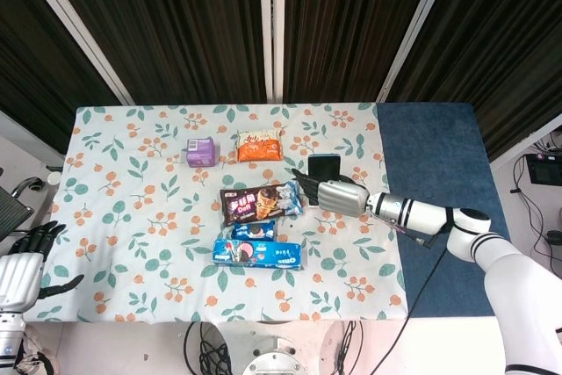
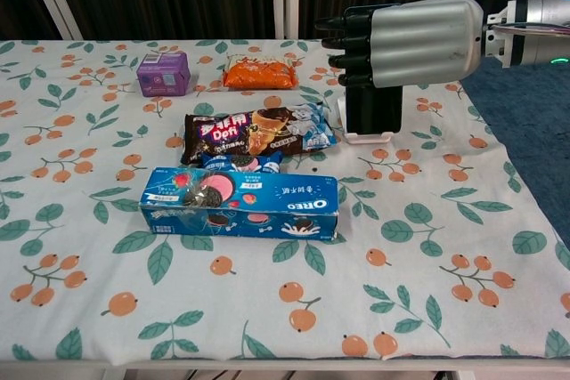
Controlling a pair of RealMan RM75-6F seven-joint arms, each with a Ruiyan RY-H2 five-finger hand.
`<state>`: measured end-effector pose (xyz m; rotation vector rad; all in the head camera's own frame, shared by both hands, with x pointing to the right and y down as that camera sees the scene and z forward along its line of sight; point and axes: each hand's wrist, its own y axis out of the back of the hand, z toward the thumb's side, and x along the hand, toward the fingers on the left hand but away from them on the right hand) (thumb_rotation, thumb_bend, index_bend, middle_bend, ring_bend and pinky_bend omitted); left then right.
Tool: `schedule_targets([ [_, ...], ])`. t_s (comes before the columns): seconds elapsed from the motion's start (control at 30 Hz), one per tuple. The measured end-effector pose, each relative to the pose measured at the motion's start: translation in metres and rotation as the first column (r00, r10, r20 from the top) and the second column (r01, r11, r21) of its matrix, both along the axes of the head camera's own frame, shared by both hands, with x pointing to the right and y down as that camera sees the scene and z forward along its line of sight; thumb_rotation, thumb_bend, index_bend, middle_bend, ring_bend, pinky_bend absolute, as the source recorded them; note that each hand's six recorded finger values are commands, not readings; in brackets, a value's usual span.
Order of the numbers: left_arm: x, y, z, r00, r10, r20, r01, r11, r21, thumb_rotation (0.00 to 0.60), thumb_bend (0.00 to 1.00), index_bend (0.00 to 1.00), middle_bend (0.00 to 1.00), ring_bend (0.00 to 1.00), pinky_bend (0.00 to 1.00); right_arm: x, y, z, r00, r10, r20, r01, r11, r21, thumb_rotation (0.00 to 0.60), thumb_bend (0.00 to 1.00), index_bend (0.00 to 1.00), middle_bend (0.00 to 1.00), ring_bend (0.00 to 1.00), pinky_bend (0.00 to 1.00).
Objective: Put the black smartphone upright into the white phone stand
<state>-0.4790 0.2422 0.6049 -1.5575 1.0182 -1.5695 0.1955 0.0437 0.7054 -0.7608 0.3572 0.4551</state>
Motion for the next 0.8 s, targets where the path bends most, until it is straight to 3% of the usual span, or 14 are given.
schedule_targets([
  [0.27, -0.001, 0.001, -0.001, 1.0, -0.002, 0.002, 0.002, 1.0, 0.003, 0.451, 0.09, 0.14, 0.11, 0.11, 0.24, 0.002, -0.001, -0.004, 1.0, 0.022, 0.001, -0.022, 1.0, 0.004, 0.6, 0.17, 0.0, 0.0, 0.0, 0.0],
  [0.43, -0.003, 0.001, -0.003, 1.0, -0.009, 0.003, 0.009, 1.0, 0.009, 0.449, 0.1, 0.14, 0.11, 0.11, 0.24, 0.007, -0.001, -0.022, 0.993, 0.079, 0.083, -0.079, 0.997, -0.006, 0.6, 0.15, 0.0, 0.0, 0.0, 0.0],
  [0.53, -0.003, 0.001, -0.004, 1.0, -0.011, 0.002, 0.011, 1.0, 0.013, 0.449, 0.1, 0.14, 0.11, 0.11, 0.24, 0.018, 0.005, -0.039, 0.97, 0.169, 0.173, -0.162, 0.985, -0.053, 0.6, 0.17, 0.0, 0.0, 0.0, 0.0],
  [0.6, -0.002, 0.001, -0.004, 1.0, -0.01, 0.002, 0.01, 1.0, 0.013, 0.452, 0.1, 0.14, 0.11, 0.11, 0.24, 0.03, 0.013, -0.053, 0.932, 0.27, 0.243, -0.247, 0.961, -0.123, 0.6, 0.23, 0.0, 0.0, 0.0, 0.0],
  [0.63, -0.002, 0.0, -0.004, 1.0, -0.009, 0.002, 0.009, 1.0, 0.013, 0.452, 0.1, 0.14, 0.11, 0.11, 0.24, 0.036, 0.018, -0.059, 0.906, 0.325, 0.272, -0.288, 0.943, -0.165, 0.6, 0.26, 0.0, 0.0, 0.0, 0.0],
  [0.7, 0.0, 0.0, -0.004, 1.0, -0.005, 0.001, 0.005, 1.0, 0.012, 0.45, 0.1, 0.14, 0.11, 0.11, 0.24, 0.057, 0.03, -0.072, 0.817, 0.478, 0.324, -0.396, 0.872, -0.287, 0.6, 0.3, 0.0, 0.0, 0.0, 0.0],
  [0.73, 0.001, 0.0, -0.004, 1.0, -0.003, 0.001, 0.003, 1.0, 0.012, 0.45, 0.1, 0.14, 0.11, 0.11, 0.24, 0.068, 0.036, -0.077, 0.762, 0.553, 0.337, -0.445, 0.825, -0.349, 0.6, 0.3, 0.0, 0.0, 0.0, 0.0],
  [0.8, 0.004, 0.0, -0.004, 1.0, 0.004, -0.002, -0.004, 1.0, 0.009, 0.449, 0.1, 0.14, 0.11, 0.11, 0.24, 0.101, 0.053, -0.088, 0.596, 0.73, 0.334, -0.548, 0.674, -0.495, 0.6, 0.32, 0.0, 0.0, 0.0, 0.0],
])
